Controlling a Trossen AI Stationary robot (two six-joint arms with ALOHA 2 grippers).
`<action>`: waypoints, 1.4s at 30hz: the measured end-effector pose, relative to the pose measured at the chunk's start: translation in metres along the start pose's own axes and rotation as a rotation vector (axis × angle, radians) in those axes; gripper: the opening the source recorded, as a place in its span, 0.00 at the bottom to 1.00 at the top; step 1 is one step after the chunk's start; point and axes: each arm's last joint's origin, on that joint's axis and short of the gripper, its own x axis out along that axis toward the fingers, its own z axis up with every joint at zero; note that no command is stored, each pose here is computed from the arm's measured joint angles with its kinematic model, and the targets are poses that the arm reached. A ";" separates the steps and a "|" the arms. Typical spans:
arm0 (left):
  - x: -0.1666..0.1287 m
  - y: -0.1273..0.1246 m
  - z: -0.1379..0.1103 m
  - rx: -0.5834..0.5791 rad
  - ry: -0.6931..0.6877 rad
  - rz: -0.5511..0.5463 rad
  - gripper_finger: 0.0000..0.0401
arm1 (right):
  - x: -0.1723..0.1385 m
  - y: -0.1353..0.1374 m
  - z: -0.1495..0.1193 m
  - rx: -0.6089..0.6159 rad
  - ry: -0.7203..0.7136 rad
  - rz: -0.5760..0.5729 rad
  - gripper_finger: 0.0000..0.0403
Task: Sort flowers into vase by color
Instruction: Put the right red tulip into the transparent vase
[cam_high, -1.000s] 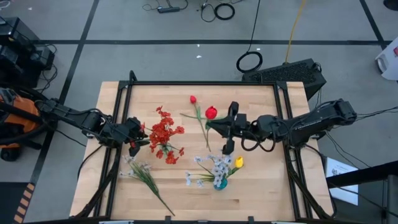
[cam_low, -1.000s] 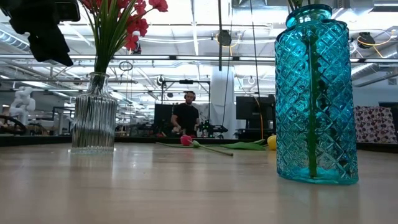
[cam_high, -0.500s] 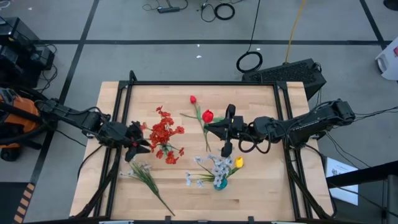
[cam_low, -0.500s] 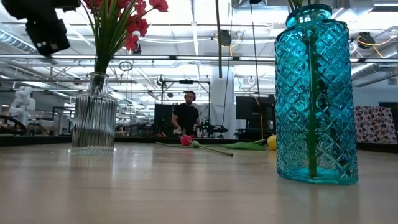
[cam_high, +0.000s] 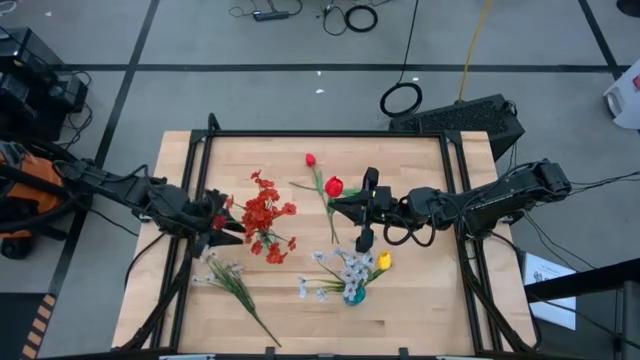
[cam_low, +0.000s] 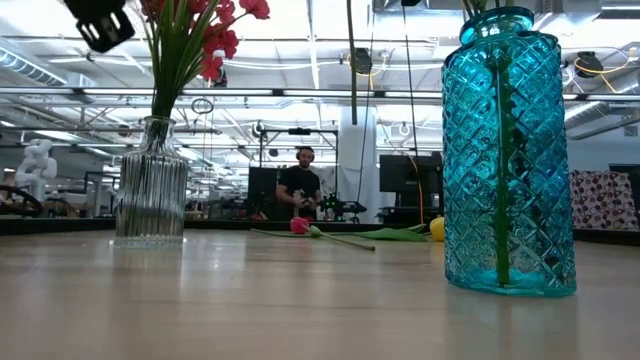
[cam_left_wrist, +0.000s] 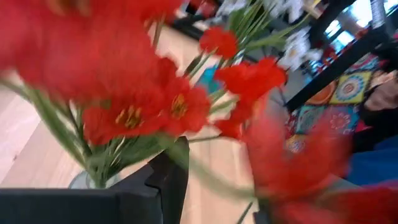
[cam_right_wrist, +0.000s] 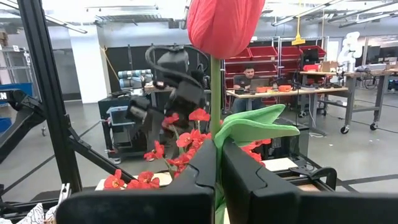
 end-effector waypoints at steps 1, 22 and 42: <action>-0.003 -0.002 0.002 0.000 -0.012 -0.008 0.44 | 0.000 0.000 0.000 0.000 0.000 0.000 0.01; -0.030 -0.039 0.066 0.321 -0.428 -0.052 0.44 | 0.000 0.000 0.005 -0.007 -0.052 0.001 0.01; 0.094 -0.041 0.136 0.499 -0.424 0.219 0.44 | 0.001 -0.004 0.014 -0.019 -0.134 0.030 0.01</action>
